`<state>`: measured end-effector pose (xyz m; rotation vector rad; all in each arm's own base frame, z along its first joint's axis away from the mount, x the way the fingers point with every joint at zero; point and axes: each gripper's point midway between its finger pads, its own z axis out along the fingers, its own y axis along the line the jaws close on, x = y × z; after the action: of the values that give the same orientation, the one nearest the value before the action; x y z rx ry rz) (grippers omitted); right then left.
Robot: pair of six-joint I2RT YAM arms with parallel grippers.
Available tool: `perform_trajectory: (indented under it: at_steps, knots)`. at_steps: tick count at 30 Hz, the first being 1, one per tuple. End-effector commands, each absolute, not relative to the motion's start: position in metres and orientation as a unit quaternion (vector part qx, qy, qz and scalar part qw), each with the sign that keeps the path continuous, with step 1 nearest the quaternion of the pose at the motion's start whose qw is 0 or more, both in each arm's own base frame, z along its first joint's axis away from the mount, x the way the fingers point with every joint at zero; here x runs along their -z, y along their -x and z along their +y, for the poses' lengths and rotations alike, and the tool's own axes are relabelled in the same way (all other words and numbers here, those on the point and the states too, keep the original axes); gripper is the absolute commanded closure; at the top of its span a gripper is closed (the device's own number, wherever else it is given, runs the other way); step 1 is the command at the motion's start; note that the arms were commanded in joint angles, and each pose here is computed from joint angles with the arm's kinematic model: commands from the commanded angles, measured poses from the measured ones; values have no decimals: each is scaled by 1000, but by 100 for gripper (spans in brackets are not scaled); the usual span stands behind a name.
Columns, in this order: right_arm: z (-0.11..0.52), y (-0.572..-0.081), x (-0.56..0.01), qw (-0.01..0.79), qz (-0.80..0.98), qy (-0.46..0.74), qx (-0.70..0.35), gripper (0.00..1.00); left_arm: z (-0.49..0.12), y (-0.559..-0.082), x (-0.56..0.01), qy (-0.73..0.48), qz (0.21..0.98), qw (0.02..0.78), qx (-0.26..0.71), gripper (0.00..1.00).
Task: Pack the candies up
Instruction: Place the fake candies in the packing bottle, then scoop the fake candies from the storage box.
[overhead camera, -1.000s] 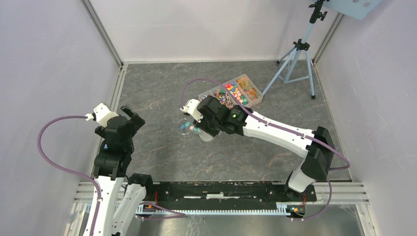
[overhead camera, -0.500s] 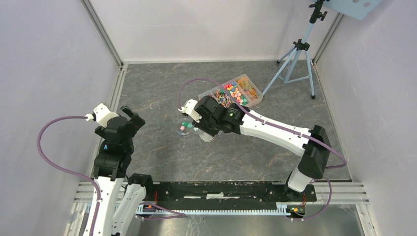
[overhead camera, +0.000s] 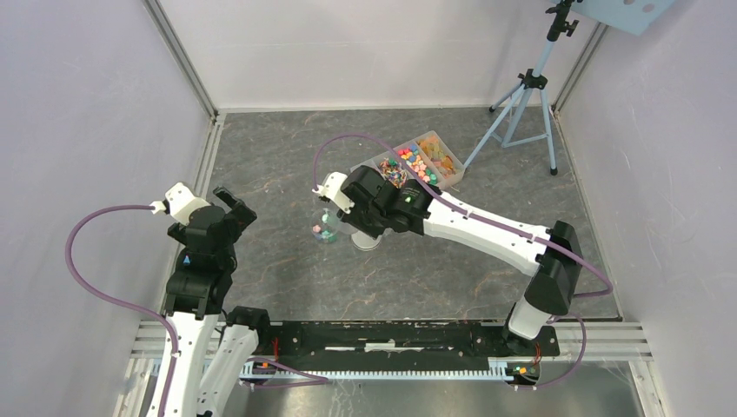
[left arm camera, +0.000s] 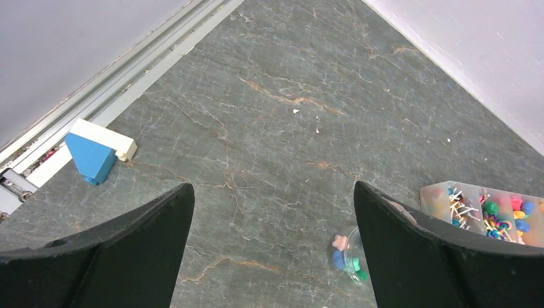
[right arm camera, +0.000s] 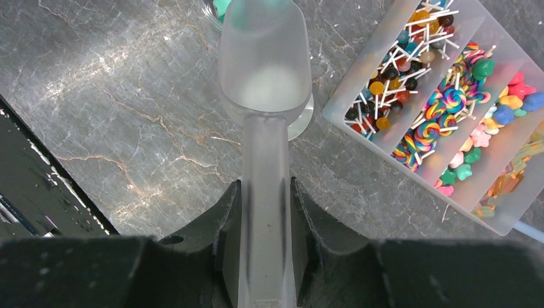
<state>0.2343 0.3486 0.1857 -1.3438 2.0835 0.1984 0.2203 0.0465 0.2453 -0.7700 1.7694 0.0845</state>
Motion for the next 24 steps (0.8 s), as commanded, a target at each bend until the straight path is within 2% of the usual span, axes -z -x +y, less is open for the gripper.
perform_trajectory:
  at_steps: [1,6,13,24]
  knots:
    - [356,-240,-208,349,781,511,-79,100,50,-223,-255,331,739,586,-41,0]
    - [350,-238,-208,340,780,520,-72,100,50,-223,-255,330,739,586,-41,0]
    - [326,-260,-235,371,790,485,-58,100,46,-224,-254,319,745,585,-36,0]
    - [215,-333,-246,373,846,381,29,100,29,-233,-252,276,759,590,-1,0]
